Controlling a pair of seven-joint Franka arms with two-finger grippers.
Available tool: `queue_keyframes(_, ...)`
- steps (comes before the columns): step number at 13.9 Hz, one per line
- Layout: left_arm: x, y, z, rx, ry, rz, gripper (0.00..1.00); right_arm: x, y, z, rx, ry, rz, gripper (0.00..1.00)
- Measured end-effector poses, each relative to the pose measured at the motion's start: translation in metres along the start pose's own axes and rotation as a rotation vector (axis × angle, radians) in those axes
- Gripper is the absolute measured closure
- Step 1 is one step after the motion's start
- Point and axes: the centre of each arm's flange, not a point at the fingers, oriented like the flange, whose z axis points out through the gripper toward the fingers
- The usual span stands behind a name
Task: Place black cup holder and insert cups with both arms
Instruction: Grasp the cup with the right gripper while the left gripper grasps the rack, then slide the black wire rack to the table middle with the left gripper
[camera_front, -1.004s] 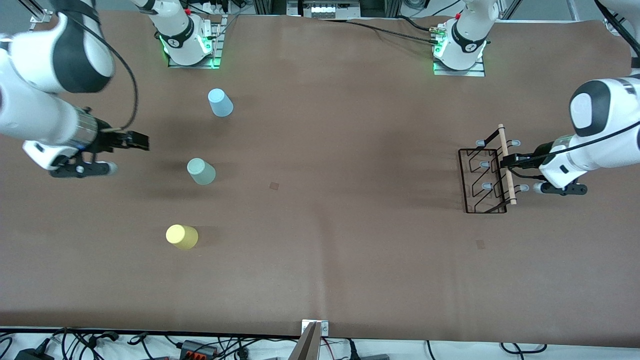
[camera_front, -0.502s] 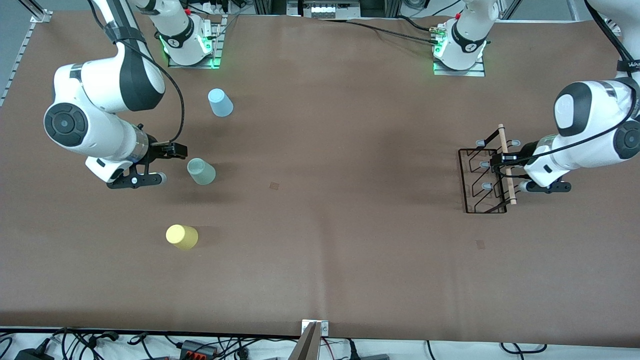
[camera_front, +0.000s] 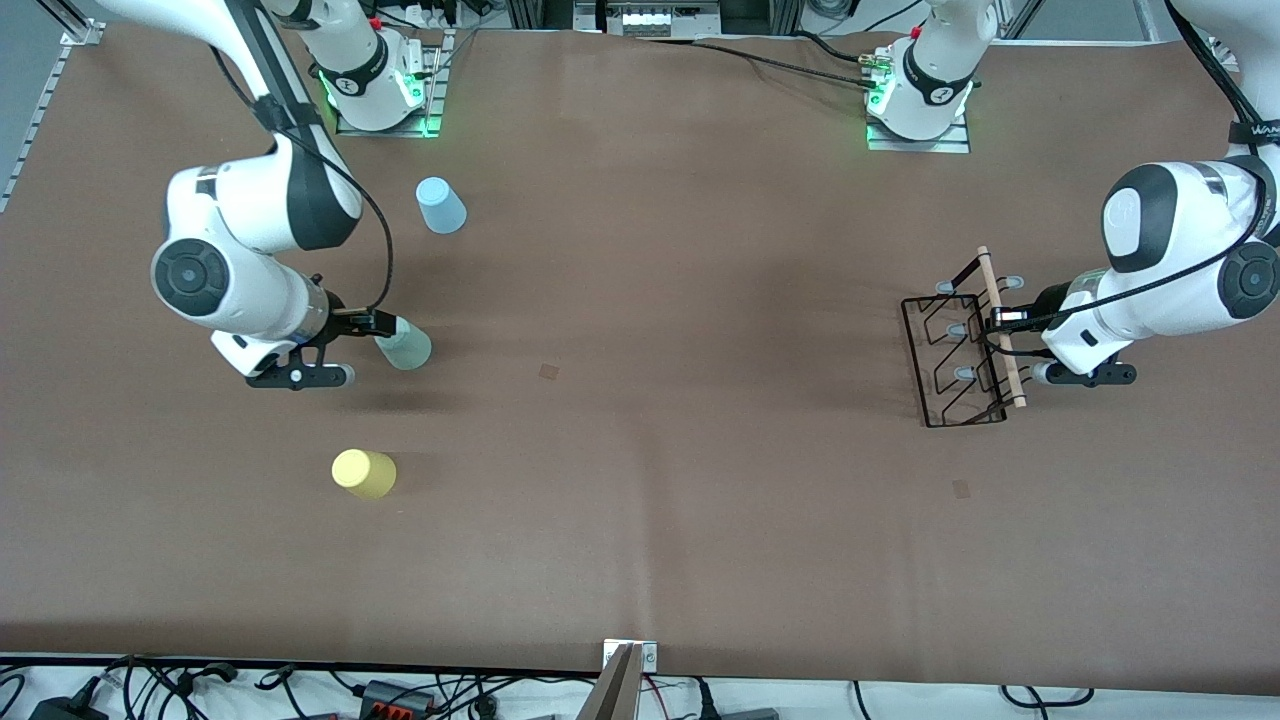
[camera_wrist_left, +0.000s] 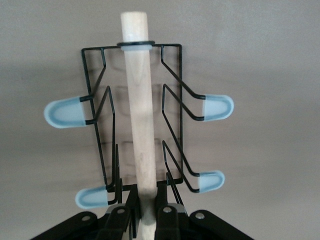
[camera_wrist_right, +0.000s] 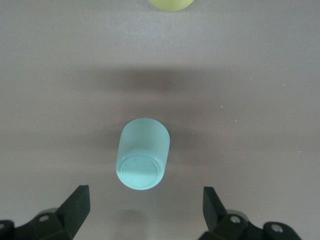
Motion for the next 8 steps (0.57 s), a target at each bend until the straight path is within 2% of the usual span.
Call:
queue_keyframes(3,0.002,0.030,-0.012,0.003,-0.007,0.053,0.84,0.004,-0.002,0.024,0.003,-0.027,0.028,0.00)
queue_keyframes(5,0.003,0.062,-0.042,0.007,-0.031,0.091,0.84,0.005,-0.004,0.038,0.028,-0.056,0.048,0.00)
queue_keyframes(8,-0.001,0.130,-0.087,0.022,-0.036,0.083,0.84,0.006,-0.007,0.054,0.060,-0.090,0.081,0.00)
